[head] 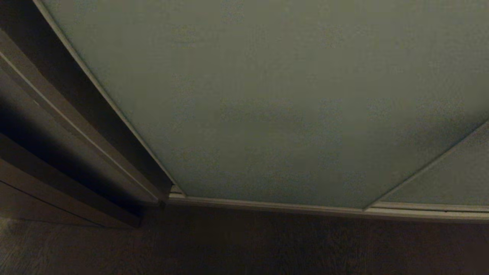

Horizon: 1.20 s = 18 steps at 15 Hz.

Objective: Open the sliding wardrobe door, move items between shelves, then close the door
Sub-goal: Close the door

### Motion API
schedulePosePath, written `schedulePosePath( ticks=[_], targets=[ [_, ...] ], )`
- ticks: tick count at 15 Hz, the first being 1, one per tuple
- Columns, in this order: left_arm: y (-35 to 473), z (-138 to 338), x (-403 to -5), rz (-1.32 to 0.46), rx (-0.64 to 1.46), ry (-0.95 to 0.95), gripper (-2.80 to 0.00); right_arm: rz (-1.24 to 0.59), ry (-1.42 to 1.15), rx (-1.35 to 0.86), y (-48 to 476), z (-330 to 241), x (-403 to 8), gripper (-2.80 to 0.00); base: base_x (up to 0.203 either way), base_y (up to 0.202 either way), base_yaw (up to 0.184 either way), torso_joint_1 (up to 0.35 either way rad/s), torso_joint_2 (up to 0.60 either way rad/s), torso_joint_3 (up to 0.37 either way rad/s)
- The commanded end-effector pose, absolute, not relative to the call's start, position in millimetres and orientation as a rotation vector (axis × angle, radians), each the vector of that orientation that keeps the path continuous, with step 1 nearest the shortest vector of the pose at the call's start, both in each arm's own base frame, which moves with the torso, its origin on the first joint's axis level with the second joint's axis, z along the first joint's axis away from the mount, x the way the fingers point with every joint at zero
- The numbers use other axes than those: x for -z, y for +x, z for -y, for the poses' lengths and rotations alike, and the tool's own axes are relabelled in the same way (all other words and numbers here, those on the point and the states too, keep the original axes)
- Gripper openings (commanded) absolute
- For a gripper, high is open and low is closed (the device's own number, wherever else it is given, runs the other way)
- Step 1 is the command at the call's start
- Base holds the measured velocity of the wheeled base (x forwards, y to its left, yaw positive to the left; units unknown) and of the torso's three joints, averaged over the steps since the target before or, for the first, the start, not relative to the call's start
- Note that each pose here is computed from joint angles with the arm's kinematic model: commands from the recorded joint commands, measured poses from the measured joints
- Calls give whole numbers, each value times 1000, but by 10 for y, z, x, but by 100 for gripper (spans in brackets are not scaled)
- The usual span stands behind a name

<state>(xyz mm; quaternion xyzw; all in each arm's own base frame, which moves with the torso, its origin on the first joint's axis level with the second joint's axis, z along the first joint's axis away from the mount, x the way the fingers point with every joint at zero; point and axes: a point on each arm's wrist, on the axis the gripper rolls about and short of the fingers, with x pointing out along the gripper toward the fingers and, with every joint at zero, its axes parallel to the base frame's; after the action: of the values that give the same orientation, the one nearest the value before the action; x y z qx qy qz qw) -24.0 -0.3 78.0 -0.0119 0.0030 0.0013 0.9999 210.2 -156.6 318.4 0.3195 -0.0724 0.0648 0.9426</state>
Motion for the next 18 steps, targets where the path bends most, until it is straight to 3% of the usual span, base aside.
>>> schedulePosePath(
  ticks=[1,13,18],
  targets=[
    [-240,3,-780,-6,-3,-25,-280,153,644,-153,2052,1467,-3211,-280,0,0,0,0,0,0],
    [-240,3,-780,-6,-3,-25,-280,173,609,-181,1851,1253,-3153,-280,0,0,0,0,0,0],
    [-239,3,-780,-8,-3,-25,-280,226,494,-218,1581,981,-3337,-280,0,0,0,0,0,0]
  ],
)
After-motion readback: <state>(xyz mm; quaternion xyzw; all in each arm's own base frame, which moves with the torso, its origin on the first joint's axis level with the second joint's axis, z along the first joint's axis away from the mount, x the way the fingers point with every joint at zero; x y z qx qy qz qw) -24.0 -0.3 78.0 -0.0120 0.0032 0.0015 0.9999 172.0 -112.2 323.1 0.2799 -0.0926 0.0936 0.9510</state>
